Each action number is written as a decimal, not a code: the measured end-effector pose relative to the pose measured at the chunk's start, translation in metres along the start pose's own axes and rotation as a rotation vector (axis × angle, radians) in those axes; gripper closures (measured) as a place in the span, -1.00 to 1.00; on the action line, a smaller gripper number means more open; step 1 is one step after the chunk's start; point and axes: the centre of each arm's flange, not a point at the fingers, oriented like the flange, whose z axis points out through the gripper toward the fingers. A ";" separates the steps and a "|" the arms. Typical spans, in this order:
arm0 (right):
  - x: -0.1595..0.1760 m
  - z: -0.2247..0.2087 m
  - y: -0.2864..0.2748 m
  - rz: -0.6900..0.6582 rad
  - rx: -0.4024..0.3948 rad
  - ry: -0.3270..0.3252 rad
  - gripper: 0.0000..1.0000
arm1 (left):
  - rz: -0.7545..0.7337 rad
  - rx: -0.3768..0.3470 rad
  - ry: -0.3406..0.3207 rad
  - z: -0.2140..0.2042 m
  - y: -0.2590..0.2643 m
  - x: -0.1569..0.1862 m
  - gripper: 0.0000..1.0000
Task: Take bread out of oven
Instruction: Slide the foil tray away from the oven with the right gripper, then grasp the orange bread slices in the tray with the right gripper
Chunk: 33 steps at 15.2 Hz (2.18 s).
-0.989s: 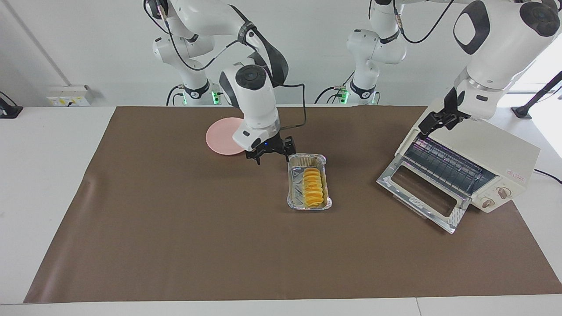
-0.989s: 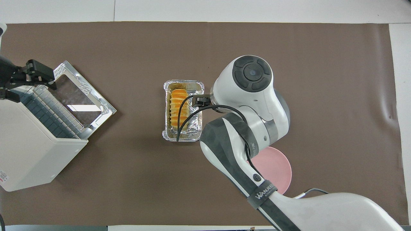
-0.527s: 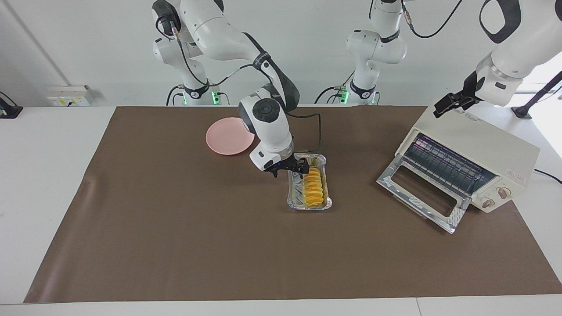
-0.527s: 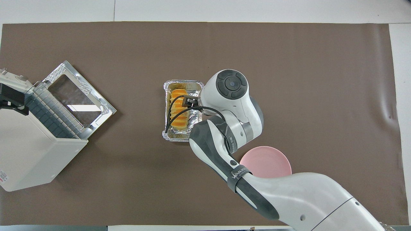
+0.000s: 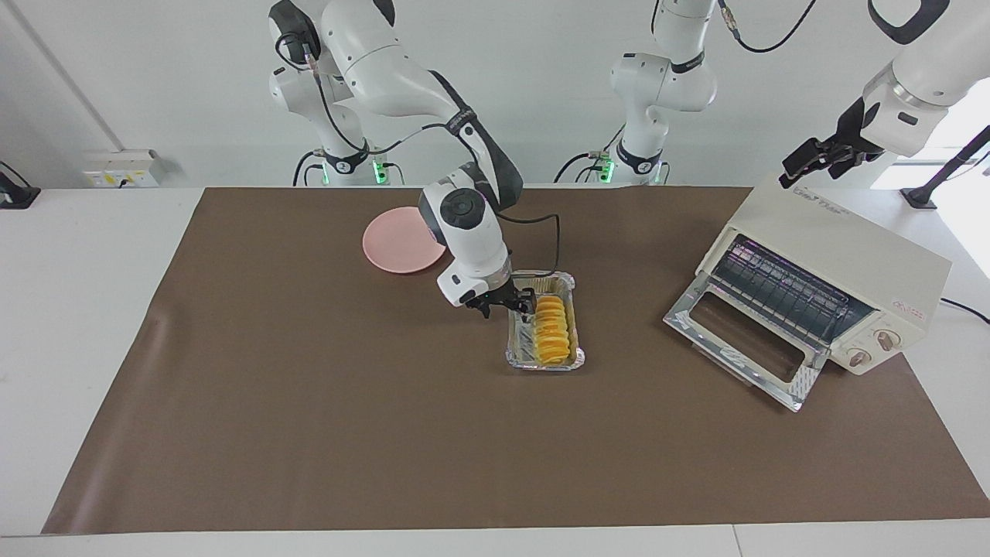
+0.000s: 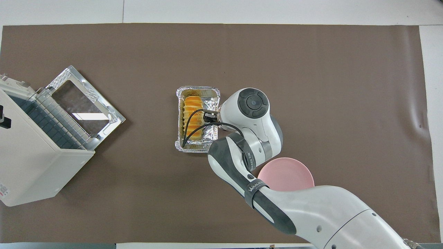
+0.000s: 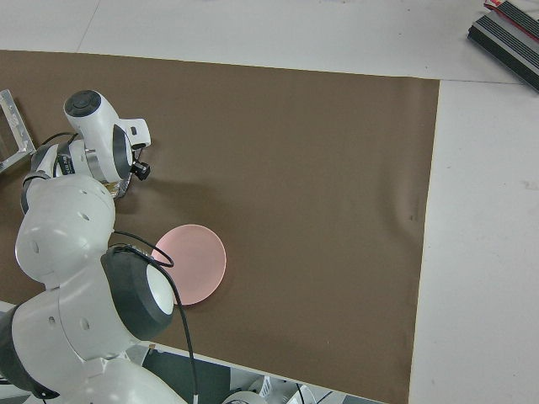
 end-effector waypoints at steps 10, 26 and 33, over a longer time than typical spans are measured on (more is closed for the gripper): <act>0.061 -0.050 0.051 -0.084 -0.016 0.001 0.96 | 0.058 0.044 0.015 0.001 0.006 0.004 -1.00; 0.127 -0.093 0.214 -0.218 -0.027 -0.101 0.02 | 0.058 -0.004 0.057 -0.002 0.016 -0.005 -1.00; 0.117 -0.130 0.136 -0.216 -0.036 -0.018 -1.00 | 0.099 0.011 -0.020 0.036 0.039 0.000 -1.00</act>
